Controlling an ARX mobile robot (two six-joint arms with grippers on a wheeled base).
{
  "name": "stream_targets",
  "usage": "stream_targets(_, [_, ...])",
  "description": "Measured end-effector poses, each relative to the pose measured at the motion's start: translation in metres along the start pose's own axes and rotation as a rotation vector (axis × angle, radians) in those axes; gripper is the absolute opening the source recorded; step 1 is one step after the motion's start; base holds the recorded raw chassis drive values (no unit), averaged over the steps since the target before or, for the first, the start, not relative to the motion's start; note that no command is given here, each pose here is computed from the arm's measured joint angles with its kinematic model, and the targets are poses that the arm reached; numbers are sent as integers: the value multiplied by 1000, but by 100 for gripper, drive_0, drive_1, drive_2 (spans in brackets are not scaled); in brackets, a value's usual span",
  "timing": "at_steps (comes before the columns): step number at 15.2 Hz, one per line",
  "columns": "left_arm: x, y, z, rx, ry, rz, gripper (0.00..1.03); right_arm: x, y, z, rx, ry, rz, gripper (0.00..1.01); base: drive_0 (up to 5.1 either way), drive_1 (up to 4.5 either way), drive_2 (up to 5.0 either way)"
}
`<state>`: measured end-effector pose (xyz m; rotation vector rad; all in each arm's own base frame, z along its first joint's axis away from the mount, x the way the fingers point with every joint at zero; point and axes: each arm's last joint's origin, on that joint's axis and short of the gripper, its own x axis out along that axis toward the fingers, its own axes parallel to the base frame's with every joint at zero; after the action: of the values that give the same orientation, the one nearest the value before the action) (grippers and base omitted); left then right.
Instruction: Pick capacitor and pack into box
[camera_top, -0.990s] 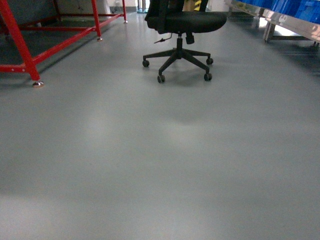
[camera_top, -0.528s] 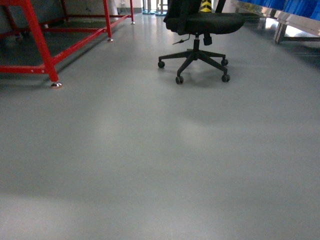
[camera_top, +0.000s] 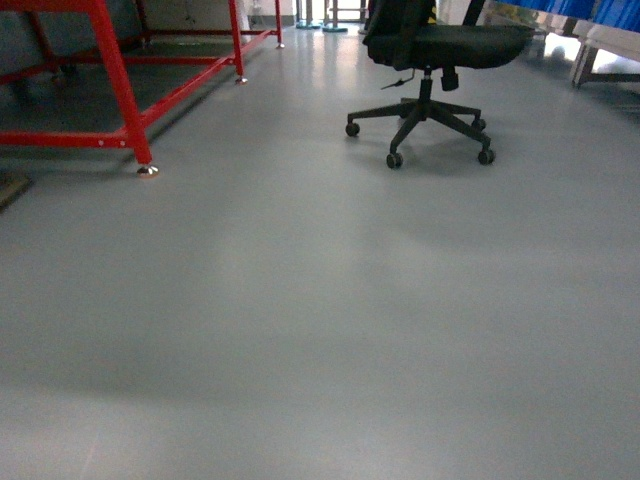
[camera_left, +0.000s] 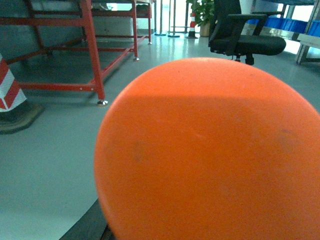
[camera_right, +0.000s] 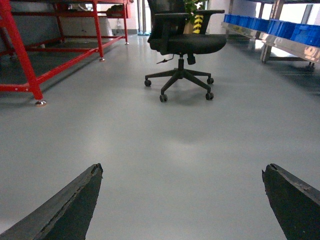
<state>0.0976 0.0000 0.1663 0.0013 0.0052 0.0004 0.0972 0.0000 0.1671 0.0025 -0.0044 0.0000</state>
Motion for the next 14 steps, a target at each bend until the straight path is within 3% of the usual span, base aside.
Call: stream_targets(14, [0, 0, 0, 0, -2, 0, 45, 0, 0, 0, 0, 1, 0, 98, -500, 241, 241])
